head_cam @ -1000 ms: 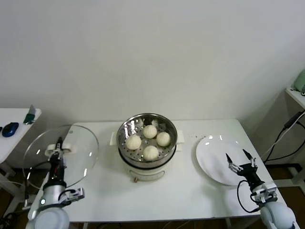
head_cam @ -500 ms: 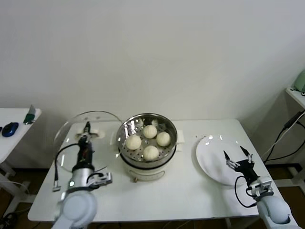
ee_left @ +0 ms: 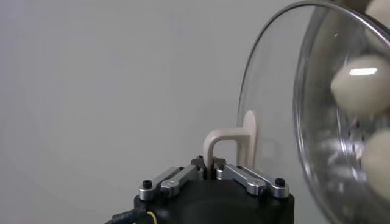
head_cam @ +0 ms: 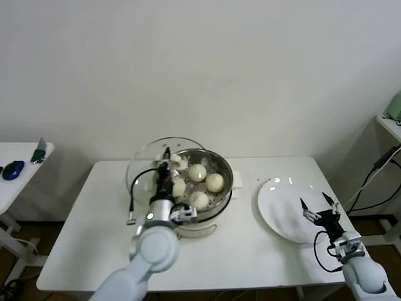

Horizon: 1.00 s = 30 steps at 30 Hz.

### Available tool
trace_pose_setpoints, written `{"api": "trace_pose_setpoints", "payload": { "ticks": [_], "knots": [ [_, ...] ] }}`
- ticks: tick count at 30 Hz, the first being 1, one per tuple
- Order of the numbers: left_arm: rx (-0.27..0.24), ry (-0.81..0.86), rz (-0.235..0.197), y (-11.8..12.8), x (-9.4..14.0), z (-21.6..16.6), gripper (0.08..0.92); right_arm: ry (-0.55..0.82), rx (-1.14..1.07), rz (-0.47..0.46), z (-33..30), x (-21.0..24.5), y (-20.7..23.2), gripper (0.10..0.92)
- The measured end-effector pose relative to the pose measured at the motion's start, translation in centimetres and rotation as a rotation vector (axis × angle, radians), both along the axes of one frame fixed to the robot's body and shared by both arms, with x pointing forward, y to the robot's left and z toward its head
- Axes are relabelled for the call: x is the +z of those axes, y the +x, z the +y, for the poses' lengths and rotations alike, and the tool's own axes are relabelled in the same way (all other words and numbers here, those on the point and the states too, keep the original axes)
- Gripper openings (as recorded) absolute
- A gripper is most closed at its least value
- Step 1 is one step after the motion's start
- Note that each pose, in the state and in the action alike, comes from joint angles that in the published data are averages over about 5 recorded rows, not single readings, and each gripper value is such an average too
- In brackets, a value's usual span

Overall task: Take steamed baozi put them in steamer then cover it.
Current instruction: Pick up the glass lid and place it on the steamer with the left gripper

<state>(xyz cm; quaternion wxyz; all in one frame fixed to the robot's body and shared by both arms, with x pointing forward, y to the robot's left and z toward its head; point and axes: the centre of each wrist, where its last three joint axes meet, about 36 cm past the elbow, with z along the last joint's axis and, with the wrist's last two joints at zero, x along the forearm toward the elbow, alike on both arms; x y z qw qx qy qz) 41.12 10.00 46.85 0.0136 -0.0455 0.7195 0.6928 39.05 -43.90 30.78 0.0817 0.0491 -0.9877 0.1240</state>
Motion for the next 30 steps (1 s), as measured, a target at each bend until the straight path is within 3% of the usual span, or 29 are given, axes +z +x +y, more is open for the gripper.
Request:
{"api": "trace_pose_setpoints", "payload": {
  "ticks": [12, 30],
  "knots": [
    [-0.058, -0.009, 0.055, 1.7, -0.8, -6.3, 0.15, -0.014, -0.018, 0.007, -0.7, -0.2, -0.6, 0.823],
    [-0.016, 0.085, 0.11, 3.2, -2.8, -6.8, 0.15, -0.029, -0.01, 0.01, -0.7, -0.5, -0.5, 0.823]
  ]
}}
